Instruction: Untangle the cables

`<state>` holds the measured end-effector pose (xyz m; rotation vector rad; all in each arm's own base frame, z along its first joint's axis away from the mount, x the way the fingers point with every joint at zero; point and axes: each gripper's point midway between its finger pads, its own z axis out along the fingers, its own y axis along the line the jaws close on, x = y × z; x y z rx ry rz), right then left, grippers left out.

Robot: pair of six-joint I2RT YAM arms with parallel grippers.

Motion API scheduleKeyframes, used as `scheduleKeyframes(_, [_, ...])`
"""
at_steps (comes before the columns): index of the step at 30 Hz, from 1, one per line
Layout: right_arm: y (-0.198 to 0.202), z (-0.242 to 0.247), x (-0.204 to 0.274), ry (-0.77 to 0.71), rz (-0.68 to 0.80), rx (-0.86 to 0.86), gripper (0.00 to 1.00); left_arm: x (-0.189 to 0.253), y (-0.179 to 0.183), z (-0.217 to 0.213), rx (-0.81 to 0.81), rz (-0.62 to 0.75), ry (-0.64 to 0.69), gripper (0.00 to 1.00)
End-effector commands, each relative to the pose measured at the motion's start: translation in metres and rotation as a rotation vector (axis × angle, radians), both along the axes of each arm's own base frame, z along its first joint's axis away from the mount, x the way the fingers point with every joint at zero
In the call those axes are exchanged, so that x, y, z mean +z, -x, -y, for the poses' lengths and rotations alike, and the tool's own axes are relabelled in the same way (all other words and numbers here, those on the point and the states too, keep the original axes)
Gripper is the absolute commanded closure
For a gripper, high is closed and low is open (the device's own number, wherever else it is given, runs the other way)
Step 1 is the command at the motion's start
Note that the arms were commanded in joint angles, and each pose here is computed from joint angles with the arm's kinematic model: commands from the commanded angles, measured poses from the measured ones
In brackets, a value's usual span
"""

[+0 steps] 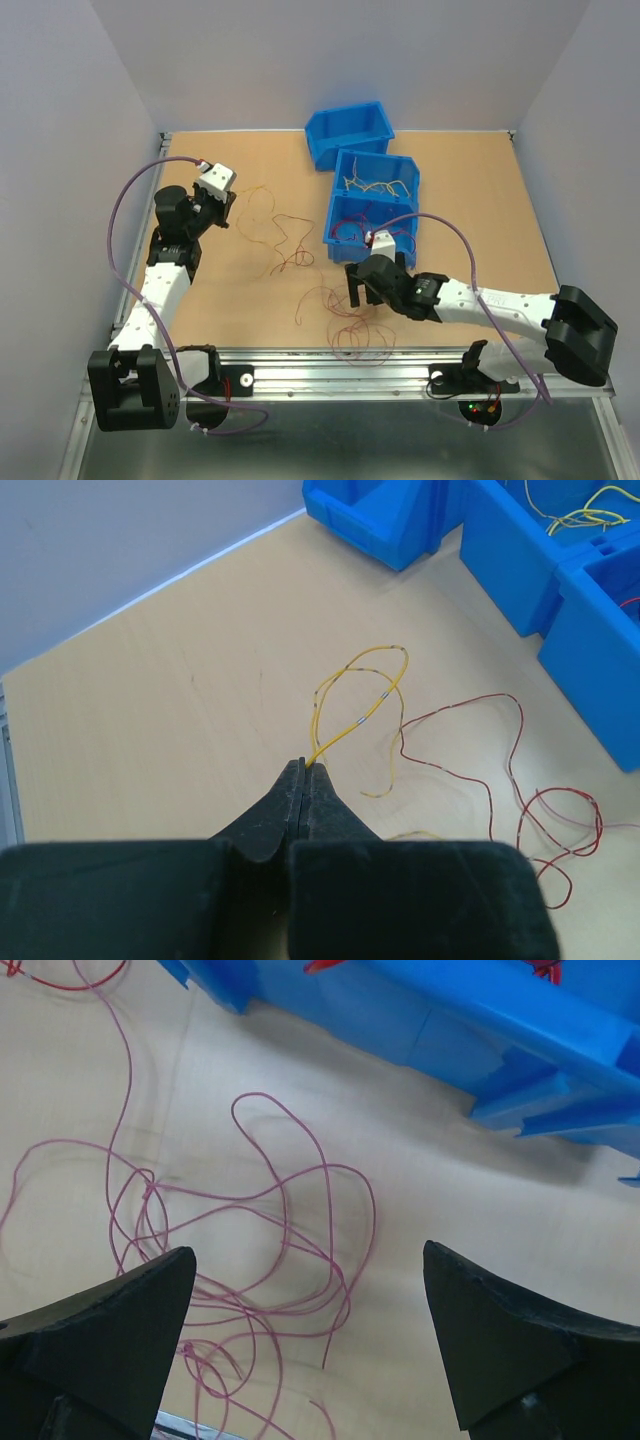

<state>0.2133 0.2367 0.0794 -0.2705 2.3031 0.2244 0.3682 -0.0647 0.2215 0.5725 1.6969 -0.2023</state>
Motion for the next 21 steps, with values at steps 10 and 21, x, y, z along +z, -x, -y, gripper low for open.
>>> scheduleKeyframes(10, [-0.001,-0.020,-0.047,-0.195,-0.194,0.112,0.00,0.009,0.006,0.015,-0.054,0.041,-0.008,1.00])
scheduleKeyframes(21, [-0.001,-0.017,-0.036,-0.201,-0.162,0.116,0.80,0.005,0.005,0.014,-0.049,0.032,-0.014,1.00])
